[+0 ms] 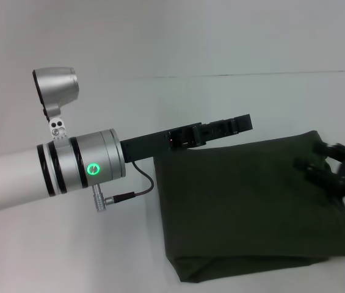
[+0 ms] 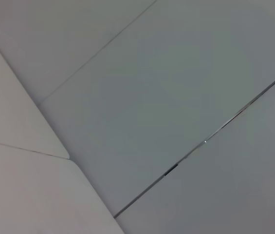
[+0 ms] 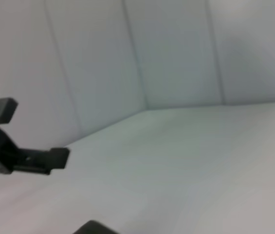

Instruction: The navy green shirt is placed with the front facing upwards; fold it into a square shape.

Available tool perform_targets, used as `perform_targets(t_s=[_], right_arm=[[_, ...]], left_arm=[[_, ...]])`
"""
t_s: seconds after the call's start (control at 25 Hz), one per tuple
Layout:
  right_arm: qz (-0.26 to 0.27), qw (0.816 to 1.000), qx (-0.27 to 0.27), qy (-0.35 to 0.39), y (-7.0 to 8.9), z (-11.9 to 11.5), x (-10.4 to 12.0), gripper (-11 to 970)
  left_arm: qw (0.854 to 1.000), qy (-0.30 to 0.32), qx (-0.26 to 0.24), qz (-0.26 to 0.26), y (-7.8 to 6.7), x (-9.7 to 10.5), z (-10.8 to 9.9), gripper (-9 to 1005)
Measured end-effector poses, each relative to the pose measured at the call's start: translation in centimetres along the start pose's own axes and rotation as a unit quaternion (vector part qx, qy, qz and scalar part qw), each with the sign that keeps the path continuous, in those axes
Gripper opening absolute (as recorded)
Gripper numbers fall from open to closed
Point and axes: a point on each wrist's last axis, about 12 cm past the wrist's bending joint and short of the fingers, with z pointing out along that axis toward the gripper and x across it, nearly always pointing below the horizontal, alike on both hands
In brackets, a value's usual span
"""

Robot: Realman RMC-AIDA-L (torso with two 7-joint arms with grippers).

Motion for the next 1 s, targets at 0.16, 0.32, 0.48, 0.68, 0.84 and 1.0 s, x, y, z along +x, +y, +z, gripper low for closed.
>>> perform_targets(t_s=[0.16, 0.32, 0.48, 0.68, 0.84, 1.0], right_arm=[[0.001, 1.0, 0.002, 0.03, -0.1, 2.1, 0.2, 659], [0.01, 0.998, 0.039, 0.05, -0.9, 2.4, 0.6, 659], [0.019, 0.995, 0.07, 0.065, -1.6, 2.8, 0.9, 659], [0.023, 0.993, 0.084, 0.074, -1.9, 4.0, 0.7, 659], [0.024, 0.996, 0.078, 0.039, -2.1, 3.3, -0.2, 659], [0.02, 0.995, 0.089, -0.029, -2.6, -0.1, -1.5, 659]], left_arm=[[1.0, -0.001, 0.0, 0.0, 0.0, 0.0, 0.0, 905], [1.0, -0.005, -0.001, -0.001, 0.1, -0.1, -0.2, 903], [1.0, -0.009, -0.002, -0.003, 0.1, -0.1, -0.4, 902], [1.0, -0.011, -0.004, -0.004, 0.2, -0.1, -0.6, 901], [1.0, -0.009, -0.012, 0.0, 0.6, -0.1, -1.9, 899], [0.999, 0.005, -0.035, -0.006, 1.2, -0.6, -4.5, 898]])
